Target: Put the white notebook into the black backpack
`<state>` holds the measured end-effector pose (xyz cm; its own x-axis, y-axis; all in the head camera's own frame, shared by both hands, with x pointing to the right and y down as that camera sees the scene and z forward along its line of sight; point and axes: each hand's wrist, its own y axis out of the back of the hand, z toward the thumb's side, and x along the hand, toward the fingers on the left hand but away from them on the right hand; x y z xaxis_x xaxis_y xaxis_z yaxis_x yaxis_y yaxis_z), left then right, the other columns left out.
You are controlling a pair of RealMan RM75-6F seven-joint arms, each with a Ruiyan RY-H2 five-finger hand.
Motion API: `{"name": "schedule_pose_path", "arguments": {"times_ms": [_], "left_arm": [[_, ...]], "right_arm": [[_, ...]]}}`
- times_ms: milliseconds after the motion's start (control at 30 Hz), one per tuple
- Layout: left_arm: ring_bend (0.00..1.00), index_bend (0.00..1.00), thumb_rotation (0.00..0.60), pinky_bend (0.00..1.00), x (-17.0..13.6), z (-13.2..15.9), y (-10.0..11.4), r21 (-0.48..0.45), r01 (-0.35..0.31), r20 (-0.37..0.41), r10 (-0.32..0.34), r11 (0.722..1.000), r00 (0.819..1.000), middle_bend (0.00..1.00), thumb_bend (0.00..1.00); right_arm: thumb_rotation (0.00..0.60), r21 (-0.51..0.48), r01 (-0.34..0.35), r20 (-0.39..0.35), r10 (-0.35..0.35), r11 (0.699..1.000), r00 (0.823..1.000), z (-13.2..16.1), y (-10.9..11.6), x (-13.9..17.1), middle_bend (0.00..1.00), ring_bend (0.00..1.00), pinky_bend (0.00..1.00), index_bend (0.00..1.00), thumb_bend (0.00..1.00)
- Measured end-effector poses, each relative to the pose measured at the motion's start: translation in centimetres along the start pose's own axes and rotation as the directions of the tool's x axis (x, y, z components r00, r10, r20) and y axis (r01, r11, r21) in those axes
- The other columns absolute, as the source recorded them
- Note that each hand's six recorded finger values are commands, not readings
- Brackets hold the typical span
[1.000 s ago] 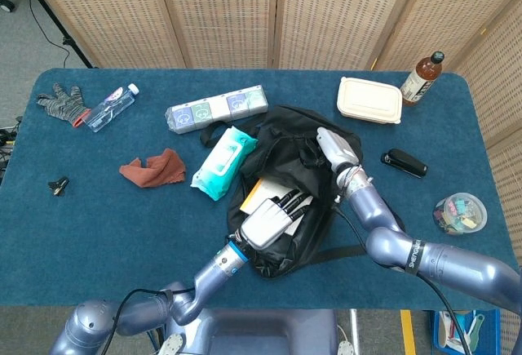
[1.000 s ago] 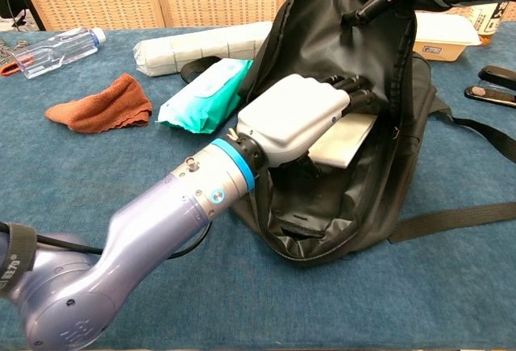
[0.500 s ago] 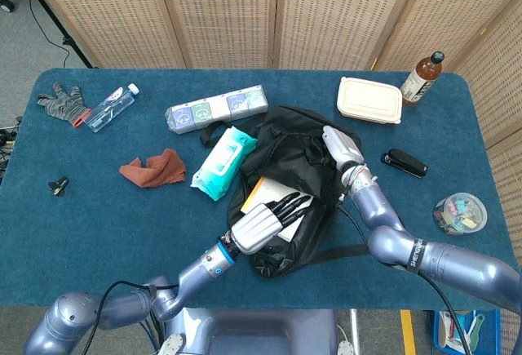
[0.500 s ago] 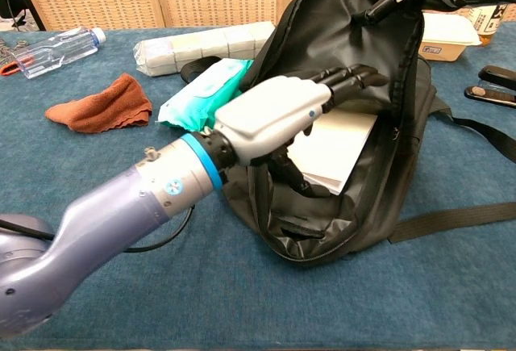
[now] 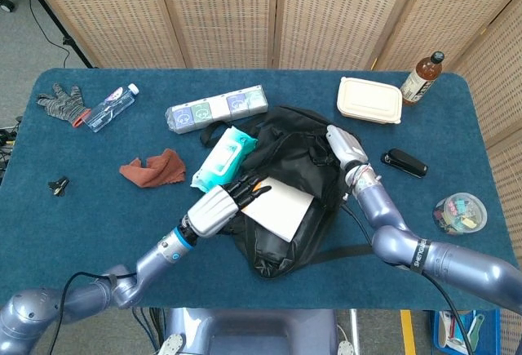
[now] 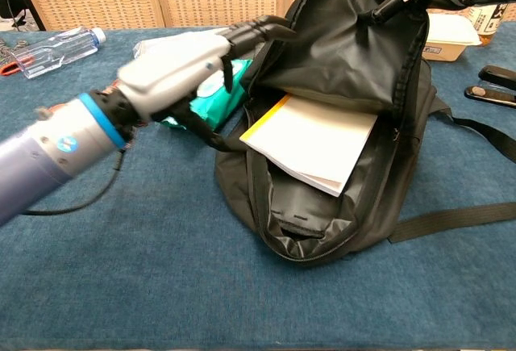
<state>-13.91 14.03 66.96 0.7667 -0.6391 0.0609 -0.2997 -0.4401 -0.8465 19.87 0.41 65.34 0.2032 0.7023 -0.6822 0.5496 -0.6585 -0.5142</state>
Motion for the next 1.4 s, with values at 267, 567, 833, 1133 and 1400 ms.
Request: {"name": "schedule_pose_path", "arguments": {"times_ms": [267, 567, 833, 1133, 1400], "left_arm": [[0.02, 0.04, 0.6, 0.46, -3.9, -2.9, 4.5, -0.072, -0.095, -0.052, 0.092, 0.993, 0.994, 0.0, 0.0], [0.01, 0.04, 0.6, 0.46, -8.1, -6.6, 9.9, -0.046, -0.197, -0.15, 0.188, 0.979, 0.971, 0.0, 0.0], [0.0, 0.03, 0.6, 0.46, -10.9, -9.0, 12.7, -0.011, -0.236, -0.23, 0.227, 0.972, 0.946, 0.0, 0.0], [0.0, 0.02, 0.6, 0.45, -12.5, -10.6, 13.8, 0.004, -0.264, -0.298, 0.253, 0.965, 0.921, 0.0, 0.0], [0.0, 0.0, 0.6, 0.27, -14.3, -11.5, 14.4, 0.026, -0.278, -0.36, 0.268, 0.96, 0.893, 0.0, 0.0]], "right_arm": [[0.6, 0.016, -0.027, -0.012, 0.027, 1.0, 1.0, -0.2, -1.2, 1.2, 0.59, 0.5, 0.73, 0.61, 0.59], [0.6, 0.014, -0.084, -0.063, 0.085, 0.996, 0.994, 0.3, -4.1, 3.4, 0.4, 0.33, 0.47, 0.41, 0.47], [0.6, -0.017, -0.259, -0.147, 0.254, 0.966, 0.956, 1.6, -7.9, 6.8, 0.0, 0.0, 0.0, 0.0, 0.0], [0.6, -0.035, -0.31, -0.265, 0.291, 0.95, 0.919, 3.2, -8.0, 10.0, 0.0, 0.0, 0.0, 0.0, 0.0], [0.6, 0.083, -0.186, -0.285, 0.202, 0.979, 0.937, 1.0, -5.5, 10.5, 0.0, 0.0, 0.0, 0.0, 0.0]]}}
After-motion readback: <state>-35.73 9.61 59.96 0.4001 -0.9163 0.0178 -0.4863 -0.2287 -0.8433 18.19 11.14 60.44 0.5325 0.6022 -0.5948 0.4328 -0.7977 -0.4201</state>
